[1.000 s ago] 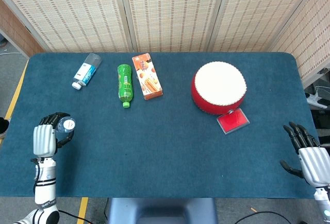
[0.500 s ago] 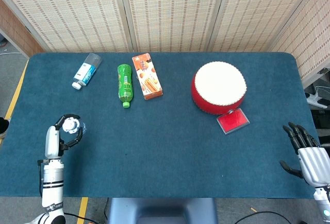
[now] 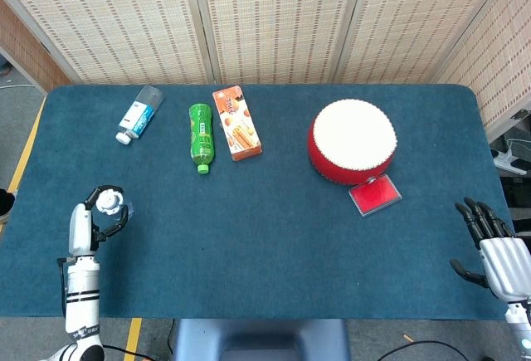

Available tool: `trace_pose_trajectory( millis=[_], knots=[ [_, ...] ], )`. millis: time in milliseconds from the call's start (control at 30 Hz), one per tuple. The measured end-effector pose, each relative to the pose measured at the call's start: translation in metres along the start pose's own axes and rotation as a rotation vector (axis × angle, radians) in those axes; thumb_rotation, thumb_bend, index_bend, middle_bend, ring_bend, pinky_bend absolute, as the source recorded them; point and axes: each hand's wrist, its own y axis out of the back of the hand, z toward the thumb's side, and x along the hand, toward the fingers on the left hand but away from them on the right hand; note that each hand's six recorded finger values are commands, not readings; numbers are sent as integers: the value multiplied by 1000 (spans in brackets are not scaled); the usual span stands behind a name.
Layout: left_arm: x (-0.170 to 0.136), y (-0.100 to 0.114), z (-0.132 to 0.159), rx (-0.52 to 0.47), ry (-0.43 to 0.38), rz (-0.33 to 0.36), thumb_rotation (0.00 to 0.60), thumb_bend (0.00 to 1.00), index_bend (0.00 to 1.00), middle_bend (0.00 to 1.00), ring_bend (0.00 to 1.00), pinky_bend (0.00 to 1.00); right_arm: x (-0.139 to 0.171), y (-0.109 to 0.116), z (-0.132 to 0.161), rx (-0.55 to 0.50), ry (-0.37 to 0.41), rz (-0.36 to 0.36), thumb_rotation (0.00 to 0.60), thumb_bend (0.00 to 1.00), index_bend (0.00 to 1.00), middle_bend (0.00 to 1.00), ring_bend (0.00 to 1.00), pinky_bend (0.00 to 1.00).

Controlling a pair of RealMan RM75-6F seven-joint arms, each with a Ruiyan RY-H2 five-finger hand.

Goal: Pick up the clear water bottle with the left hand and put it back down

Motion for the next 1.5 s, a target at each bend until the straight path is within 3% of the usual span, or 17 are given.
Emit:
trace_pose_trajectory(
  millis=[133, 233, 333, 467, 800, 900, 1200, 1300, 1500],
  knots=[
    [7, 12, 8, 78, -30, 52, 600, 713, 740, 773, 582, 421, 1, 1, -1, -3, -4, -8, 600, 130, 0, 0, 0, 193],
    [16, 28, 22, 9, -58, 107, 600, 713, 740, 774, 583, 422, 1, 1, -1, -1, -1, -7, 600, 130, 0, 0, 0, 193],
    [21, 40, 33, -96, -63, 118, 600, 713, 741, 773, 583, 422, 1, 0, 0, -1, 0, -3, 600, 130, 0, 0, 0, 193],
    [22, 41, 32, -131, -33, 81, 600, 713, 740, 773, 582, 422, 0, -1, -1, 2, -3, 1, 600, 131, 0, 0, 0, 193],
    [0, -14, 4, -101, 76, -138, 600, 712, 741, 773, 583, 422, 0, -1, -1, 1, -7, 6, 600, 131, 0, 0, 0, 193],
    [5, -7, 11, -130, 58, -107, 600, 712, 741, 773, 583, 423, 0, -1, -1, 0, -7, 8, 600, 131, 0, 0, 0, 193],
    [24, 43, 43, -220, -45, 65, 600, 713, 741, 772, 583, 424, 1, -1, -1, 1, -6, 7, 600, 130, 0, 0, 0, 193],
    [22, 41, 40, -217, -29, 48, 600, 713, 741, 772, 583, 424, 0, -1, 0, 1, -5, 9, 600, 130, 0, 0, 0, 193],
    [13, 9, 21, -200, 43, -70, 600, 713, 740, 765, 581, 425, -1, -3, 0, 7, -7, 18, 600, 131, 0, 0, 0, 193]
  ],
)
